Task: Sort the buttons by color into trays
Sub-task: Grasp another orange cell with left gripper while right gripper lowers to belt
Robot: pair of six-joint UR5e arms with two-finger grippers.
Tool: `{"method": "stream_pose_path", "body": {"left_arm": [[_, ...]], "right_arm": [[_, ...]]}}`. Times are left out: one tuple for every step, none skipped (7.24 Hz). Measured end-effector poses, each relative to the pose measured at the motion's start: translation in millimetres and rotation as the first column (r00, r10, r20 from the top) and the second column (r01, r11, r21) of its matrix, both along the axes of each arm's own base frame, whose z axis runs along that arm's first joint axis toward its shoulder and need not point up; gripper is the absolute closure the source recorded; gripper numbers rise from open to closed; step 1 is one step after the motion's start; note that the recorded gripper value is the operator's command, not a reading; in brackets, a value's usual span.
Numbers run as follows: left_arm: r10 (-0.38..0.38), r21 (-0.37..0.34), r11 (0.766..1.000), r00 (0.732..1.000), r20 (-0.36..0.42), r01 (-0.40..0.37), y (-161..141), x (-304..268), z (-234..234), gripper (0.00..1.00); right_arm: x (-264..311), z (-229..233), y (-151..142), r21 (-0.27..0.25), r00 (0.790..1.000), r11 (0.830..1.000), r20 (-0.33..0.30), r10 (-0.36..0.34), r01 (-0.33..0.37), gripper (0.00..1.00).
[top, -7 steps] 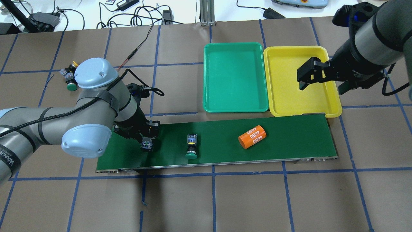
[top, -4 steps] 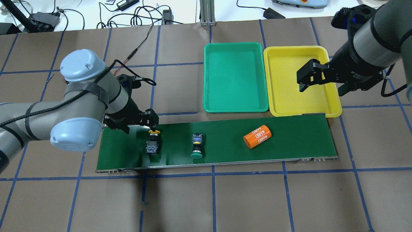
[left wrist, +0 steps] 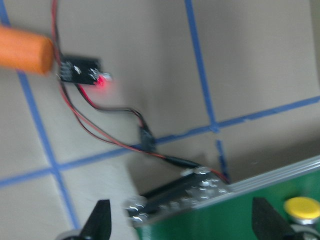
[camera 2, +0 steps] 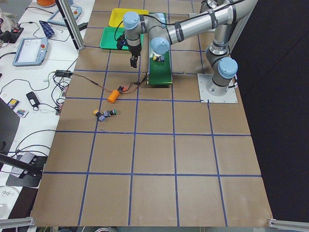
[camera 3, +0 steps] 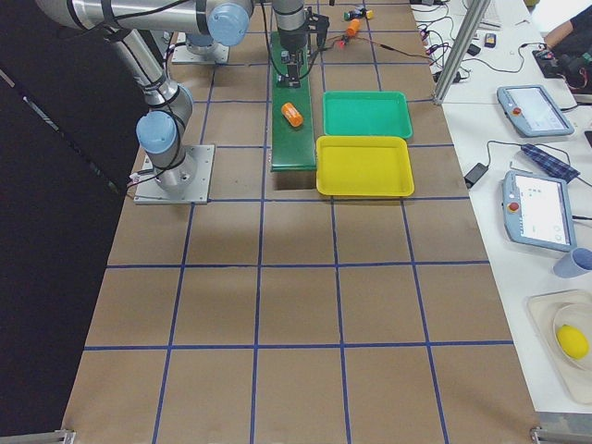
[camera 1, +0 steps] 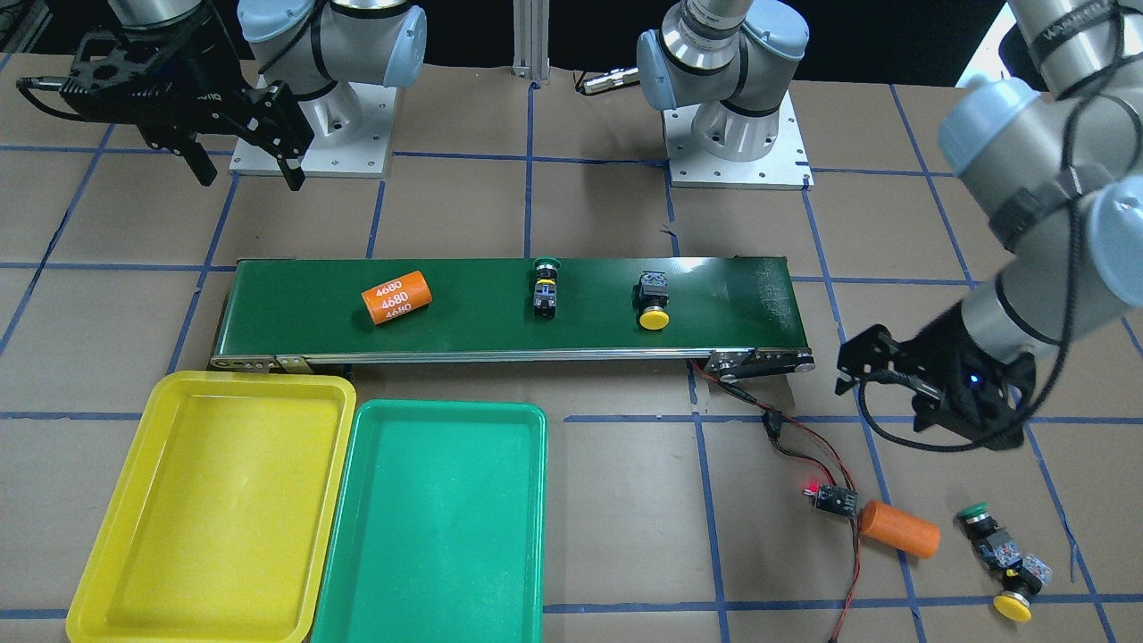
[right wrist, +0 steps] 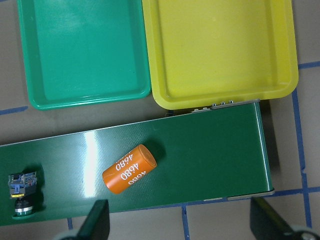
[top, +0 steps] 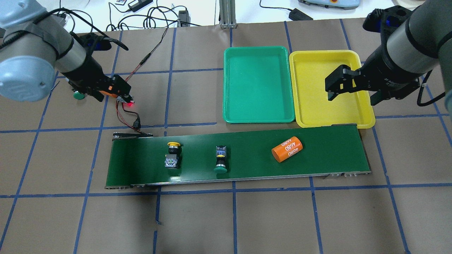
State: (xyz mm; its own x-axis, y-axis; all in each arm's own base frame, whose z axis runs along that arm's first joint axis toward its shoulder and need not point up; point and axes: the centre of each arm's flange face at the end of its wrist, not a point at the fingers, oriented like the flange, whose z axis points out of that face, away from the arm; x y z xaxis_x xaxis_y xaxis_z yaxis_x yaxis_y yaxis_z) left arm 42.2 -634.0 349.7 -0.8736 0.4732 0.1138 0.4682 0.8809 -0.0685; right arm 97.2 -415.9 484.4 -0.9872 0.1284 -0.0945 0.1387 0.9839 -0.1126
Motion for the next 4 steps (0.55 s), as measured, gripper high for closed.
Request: {"method": "stream_pose_path", "body": {"left_arm": [[-0.162,-0.029,0.986,0.987,0.011,0.162,-41.5,19.8,-14.1,0.0],[-0.317,-0.049,0.947,0.948,0.032,0.318,-73.9,34.1,-29.9,0.0],[-0.475,-0.074,0.875,0.877,0.07,0.479,-99.3,45.1,-45.5,0.0],[-0.616,-0.098,0.772,0.778,0.121,0.627,-117.5,53.2,-62.9,0.0]], "right_arm": [[0.0,-2.8,0.4,0.01,1.0,1.0,0.001,-0.002,0.002,0.0],[-0.1,-6.1,0.4,0.018,1.0,1.0,0.0,-0.003,0.003,0.0],[-0.3,-13.6,1.4,0.036,1.0,0.999,0.0,-0.003,0.003,0.0],[-0.2,-23.9,3.9,0.058,1.0,0.998,0.0,-0.003,0.003,0.0]]}}
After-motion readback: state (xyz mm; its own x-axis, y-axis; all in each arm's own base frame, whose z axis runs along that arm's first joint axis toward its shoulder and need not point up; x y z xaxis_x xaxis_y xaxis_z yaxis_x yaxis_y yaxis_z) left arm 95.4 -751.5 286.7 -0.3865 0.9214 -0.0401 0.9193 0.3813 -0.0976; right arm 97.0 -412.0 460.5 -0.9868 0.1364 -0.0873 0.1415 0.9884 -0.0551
